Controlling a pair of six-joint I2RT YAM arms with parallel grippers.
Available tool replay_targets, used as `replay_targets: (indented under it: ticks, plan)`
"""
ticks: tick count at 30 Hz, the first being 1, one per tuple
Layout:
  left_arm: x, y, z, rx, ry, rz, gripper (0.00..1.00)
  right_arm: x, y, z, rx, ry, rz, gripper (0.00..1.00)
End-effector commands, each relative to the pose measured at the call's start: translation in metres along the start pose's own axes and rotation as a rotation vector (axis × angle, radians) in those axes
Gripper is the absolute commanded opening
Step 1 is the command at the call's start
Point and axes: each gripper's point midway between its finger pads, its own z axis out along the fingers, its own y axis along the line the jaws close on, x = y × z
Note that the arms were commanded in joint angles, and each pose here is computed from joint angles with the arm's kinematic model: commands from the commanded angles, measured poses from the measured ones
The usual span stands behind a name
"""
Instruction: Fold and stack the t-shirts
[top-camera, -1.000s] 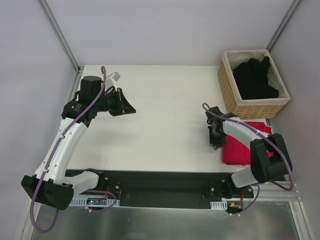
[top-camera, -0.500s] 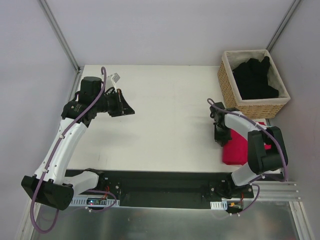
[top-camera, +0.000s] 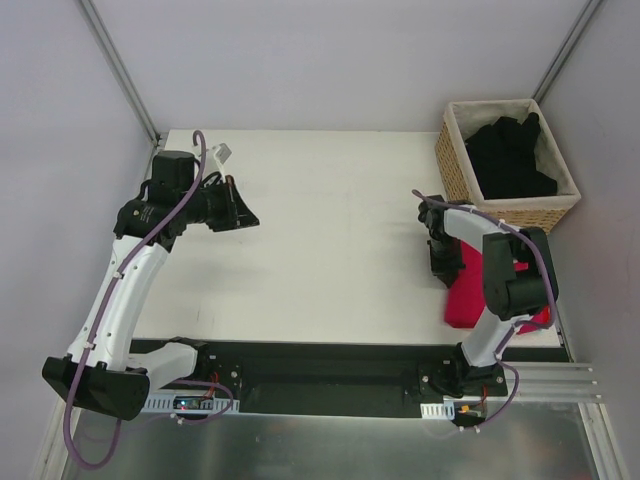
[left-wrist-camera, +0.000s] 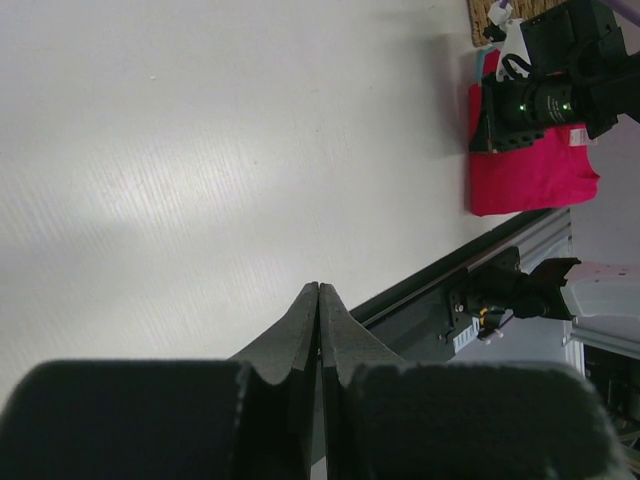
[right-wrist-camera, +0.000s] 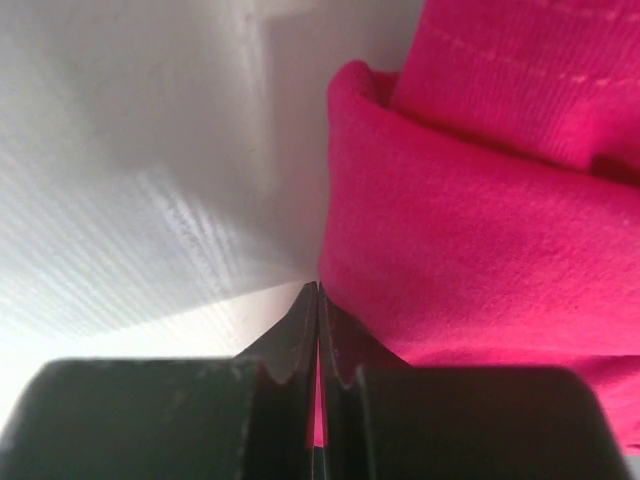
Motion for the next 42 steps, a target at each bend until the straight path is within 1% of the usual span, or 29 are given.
replay_targets:
  ticks: [1, 5, 9, 15, 19, 22, 27, 28, 32, 35, 36, 39, 42]
  plan:
    - [-0.010, -0.001, -0.013, -0.021, -0.048, 0.038, 0.00, -0.004, -0.028, -0.007, 0.082, 0.027, -0.036, 0.01]
    - [-0.011, 0.002, -0.015, -0.036, -0.054, 0.034, 0.00, -0.005, -0.037, -0.007, 0.114, 0.041, -0.086, 0.01]
    - [-0.013, 0.004, -0.015, -0.047, -0.058, 0.030, 0.00, -0.004, -0.038, -0.007, 0.102, 0.054, -0.119, 0.01]
    - [-0.023, 0.008, -0.016, -0.070, -0.075, 0.035, 0.00, 0.012, -0.045, -0.005, 0.134, 0.150, -0.229, 0.00]
    - [-0.035, 0.007, -0.020, -0.087, -0.100, 0.056, 0.00, 0.024, -0.046, 0.000, 0.137, 0.203, -0.256, 0.01]
    - [-0.041, 0.007, -0.022, -0.094, -0.108, 0.062, 0.00, 0.025, -0.049, -0.001, 0.151, 0.207, -0.254, 0.01]
    - [-0.034, 0.009, -0.021, -0.100, -0.092, 0.052, 0.00, 0.026, -0.061, -0.005, 0.185, 0.219, -0.252, 0.01]
    - [-0.034, 0.011, -0.021, -0.106, -0.092, 0.047, 0.00, 0.026, -0.059, -0.005, 0.172, 0.216, -0.246, 0.01]
    - [-0.031, 0.012, -0.023, -0.108, -0.096, 0.046, 0.00, 0.019, -0.057, -0.016, 0.143, 0.156, -0.204, 0.01]
    - [-0.030, 0.012, -0.022, -0.108, -0.094, 0.043, 0.00, 0.011, -0.044, -0.034, 0.061, 0.053, -0.162, 0.01]
    - [-0.029, 0.013, -0.022, -0.108, -0.090, 0.041, 0.00, 0.008, -0.040, -0.046, 0.023, -0.003, -0.144, 0.01]
    - [-0.029, 0.013, -0.020, -0.107, -0.087, 0.038, 0.00, 0.003, -0.024, -0.073, -0.075, -0.126, -0.143, 0.01]
    - [-0.028, 0.011, -0.019, -0.095, -0.084, 0.035, 0.00, 0.003, -0.011, -0.093, -0.153, -0.212, -0.160, 0.01]
